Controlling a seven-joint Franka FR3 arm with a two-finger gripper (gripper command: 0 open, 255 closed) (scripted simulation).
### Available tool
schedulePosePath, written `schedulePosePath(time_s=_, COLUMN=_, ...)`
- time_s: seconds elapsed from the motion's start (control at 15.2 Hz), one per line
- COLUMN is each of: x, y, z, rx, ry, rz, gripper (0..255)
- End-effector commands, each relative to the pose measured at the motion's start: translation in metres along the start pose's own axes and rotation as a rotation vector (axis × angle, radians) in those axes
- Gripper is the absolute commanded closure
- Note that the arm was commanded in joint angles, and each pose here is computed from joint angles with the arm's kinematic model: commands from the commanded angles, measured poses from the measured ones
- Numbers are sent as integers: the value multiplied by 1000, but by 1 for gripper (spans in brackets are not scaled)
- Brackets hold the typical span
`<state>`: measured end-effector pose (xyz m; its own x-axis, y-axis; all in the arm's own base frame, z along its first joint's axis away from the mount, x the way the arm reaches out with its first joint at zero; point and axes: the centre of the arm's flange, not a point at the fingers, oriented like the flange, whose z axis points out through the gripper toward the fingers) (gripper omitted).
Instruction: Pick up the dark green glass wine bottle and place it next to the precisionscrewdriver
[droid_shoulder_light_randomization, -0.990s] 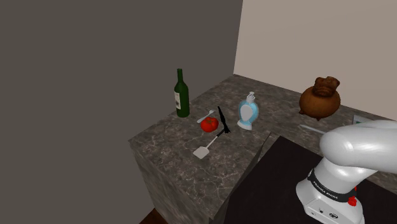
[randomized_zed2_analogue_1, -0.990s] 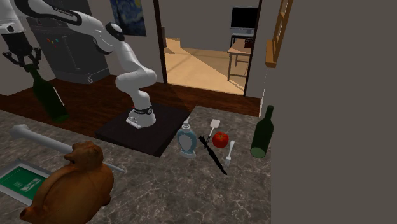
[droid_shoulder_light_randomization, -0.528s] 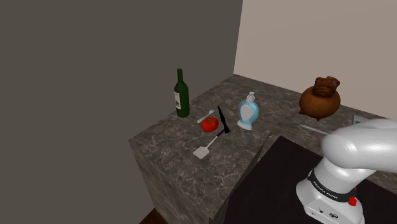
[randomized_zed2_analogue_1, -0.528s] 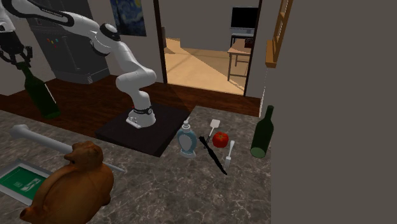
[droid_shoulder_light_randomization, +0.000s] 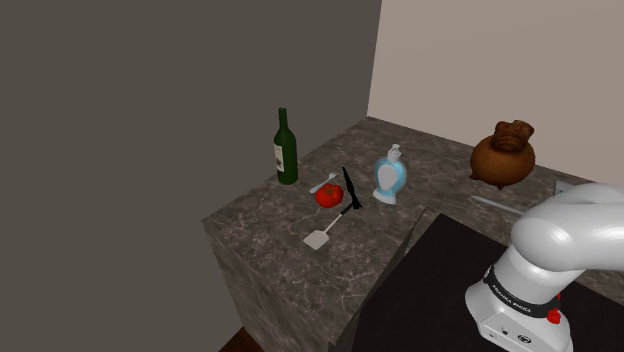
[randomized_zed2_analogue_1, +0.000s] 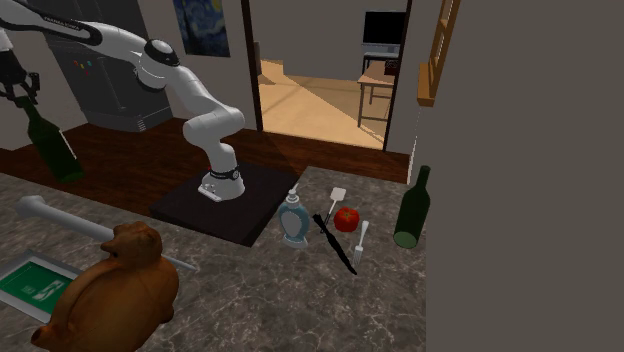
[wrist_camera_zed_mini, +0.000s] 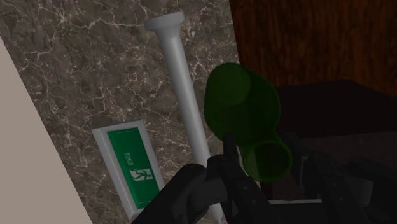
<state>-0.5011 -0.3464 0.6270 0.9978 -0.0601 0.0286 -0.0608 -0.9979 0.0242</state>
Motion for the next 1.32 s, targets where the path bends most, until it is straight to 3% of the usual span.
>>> schedulePosePath(time_s=0.0, x=-3, y=-1, z=10, rx=0, ry=0, rz=-1, gripper=255)
schedulePosePath(time_s=1.25, x=-6, y=-4, z=110, rx=0, ry=0, rz=-1, gripper=255)
